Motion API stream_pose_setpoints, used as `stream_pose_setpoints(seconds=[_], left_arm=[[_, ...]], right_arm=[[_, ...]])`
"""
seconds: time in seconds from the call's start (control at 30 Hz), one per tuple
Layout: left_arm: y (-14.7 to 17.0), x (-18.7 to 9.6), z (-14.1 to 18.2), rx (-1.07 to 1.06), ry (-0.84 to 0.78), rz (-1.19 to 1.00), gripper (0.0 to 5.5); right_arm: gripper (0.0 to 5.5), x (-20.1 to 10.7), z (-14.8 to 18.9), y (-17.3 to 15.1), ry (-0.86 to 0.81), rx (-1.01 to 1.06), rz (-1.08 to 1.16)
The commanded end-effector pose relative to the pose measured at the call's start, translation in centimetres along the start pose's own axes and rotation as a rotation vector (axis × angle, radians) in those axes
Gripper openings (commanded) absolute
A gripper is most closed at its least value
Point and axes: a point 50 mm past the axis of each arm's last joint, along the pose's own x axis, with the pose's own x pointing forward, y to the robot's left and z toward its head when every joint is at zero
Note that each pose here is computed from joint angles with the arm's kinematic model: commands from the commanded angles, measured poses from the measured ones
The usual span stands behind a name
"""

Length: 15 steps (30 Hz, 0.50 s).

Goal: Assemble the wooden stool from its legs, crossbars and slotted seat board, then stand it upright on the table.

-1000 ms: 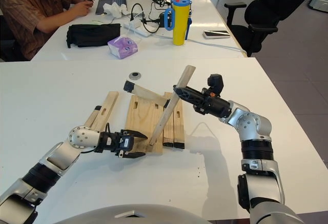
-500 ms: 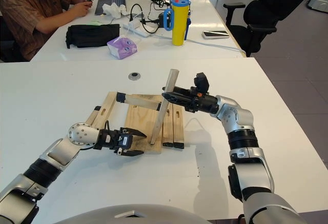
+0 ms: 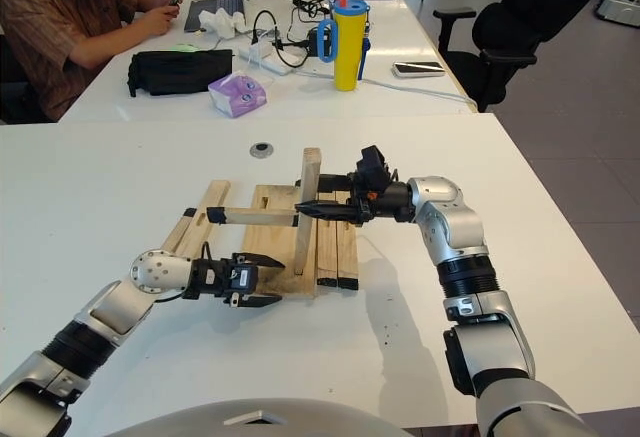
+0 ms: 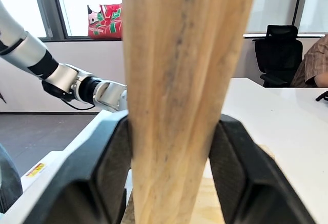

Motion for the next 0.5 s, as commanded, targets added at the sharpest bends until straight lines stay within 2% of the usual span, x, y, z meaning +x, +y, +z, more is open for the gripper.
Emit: stream_pose_setpoints(seconds=[0.03,0.17,0.2,0.4,0.5], left_arm=[[-5.9,0.8,-5.1,-0.269,0.246,-0.136,3.03],[-6.4,0.7,-5.6,-0.350,0.268,-0.048,3.03],[-6.6,0.7,-5.8,-0.364,0.281,-0.037,3.03],[-7.4,1.8,-6.4,-0.424,0.321,0.019,3.03],[-7.5,2.3,-6.6,-0.443,0.337,0.047,3.03]], right_arm=[[2.05,-0.9,-3.1,1.6,0.231,-0.143,-0.124],[2.05,0.2,-3.5,2.3,0.228,-0.190,-0.121],[2.42,0.2,-3.7,2.4,0.252,-0.187,-0.107],[3.33,-0.7,-2.7,0.6,0.372,-0.223,-0.134],[3.33,-1.5,-2.8,0.5,0.457,-0.232,-0.132]])
